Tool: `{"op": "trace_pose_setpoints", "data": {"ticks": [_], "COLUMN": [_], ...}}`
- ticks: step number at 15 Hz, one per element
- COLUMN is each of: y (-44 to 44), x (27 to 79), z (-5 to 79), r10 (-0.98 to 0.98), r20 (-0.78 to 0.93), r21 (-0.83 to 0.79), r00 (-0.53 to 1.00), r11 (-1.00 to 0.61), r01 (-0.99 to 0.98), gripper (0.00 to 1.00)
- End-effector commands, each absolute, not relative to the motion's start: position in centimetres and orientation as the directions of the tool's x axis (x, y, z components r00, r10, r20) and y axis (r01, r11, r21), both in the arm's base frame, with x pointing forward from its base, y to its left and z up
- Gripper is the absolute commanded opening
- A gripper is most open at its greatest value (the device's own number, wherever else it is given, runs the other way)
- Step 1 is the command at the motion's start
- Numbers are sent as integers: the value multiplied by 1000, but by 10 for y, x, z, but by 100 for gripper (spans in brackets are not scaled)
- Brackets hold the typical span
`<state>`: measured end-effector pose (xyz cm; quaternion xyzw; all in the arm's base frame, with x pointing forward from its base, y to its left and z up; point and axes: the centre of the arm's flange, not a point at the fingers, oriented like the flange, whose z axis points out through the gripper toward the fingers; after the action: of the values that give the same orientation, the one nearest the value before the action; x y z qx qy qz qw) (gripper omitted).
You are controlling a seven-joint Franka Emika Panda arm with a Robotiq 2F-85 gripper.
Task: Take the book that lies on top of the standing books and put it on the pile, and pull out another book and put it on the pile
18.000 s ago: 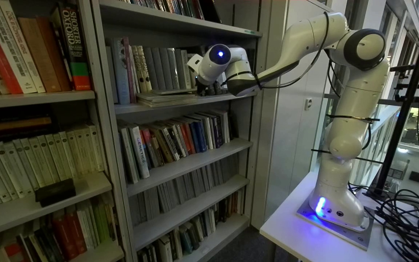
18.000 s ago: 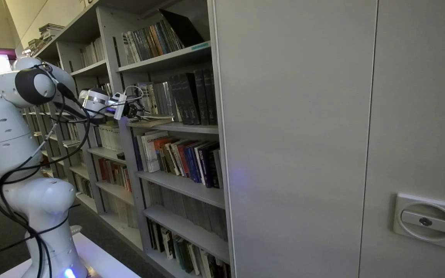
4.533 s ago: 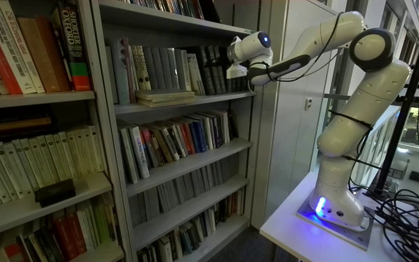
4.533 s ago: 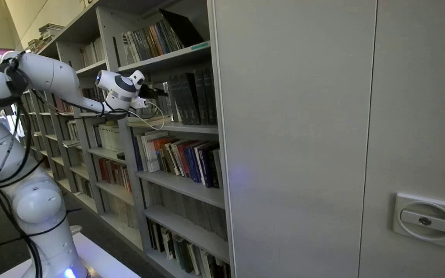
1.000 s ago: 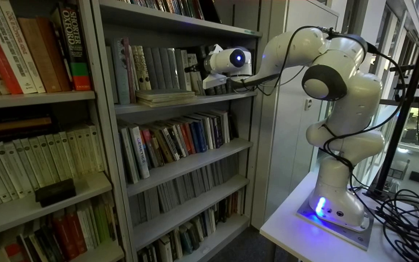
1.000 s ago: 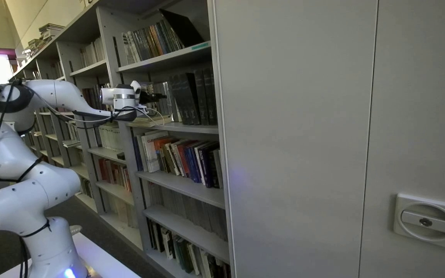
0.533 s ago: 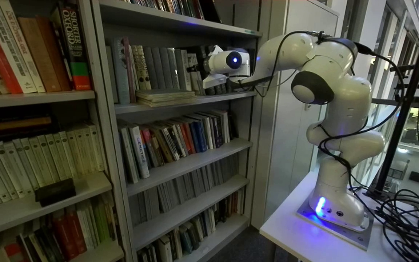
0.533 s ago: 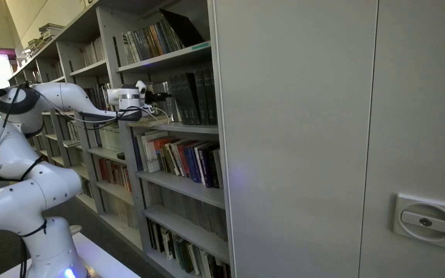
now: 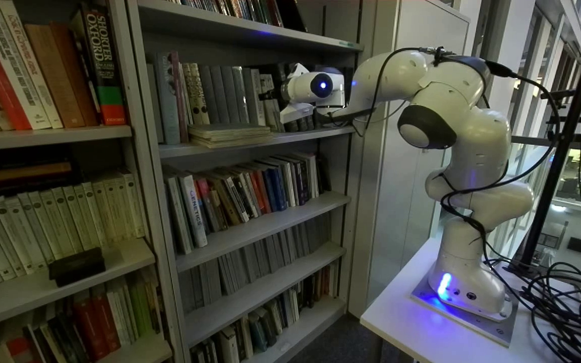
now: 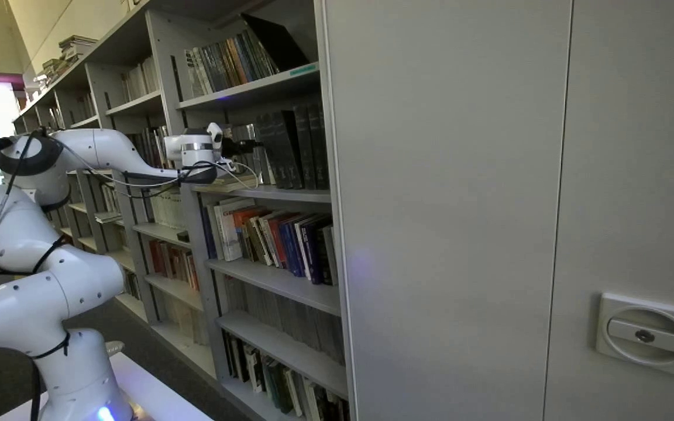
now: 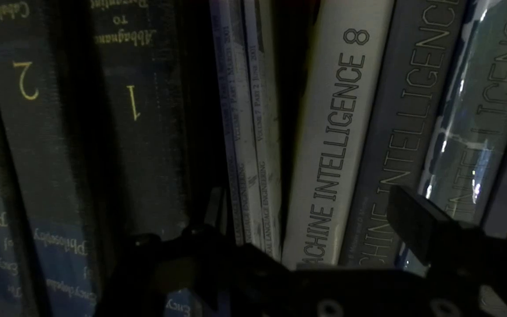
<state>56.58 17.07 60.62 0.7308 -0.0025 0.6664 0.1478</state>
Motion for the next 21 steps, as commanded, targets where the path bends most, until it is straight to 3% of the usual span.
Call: {"op": "trace_pose_setpoints", "data": {"ticks": [1, 21], "y": [167, 167], "x": [573, 597], "z": [608, 609], "r10": [198, 211], "r20": [977, 974], "r21": [209, 222], "r00": [78, 77], "r11": [-959, -957], "r01": [-192, -188], "gripper": [98, 100]}}
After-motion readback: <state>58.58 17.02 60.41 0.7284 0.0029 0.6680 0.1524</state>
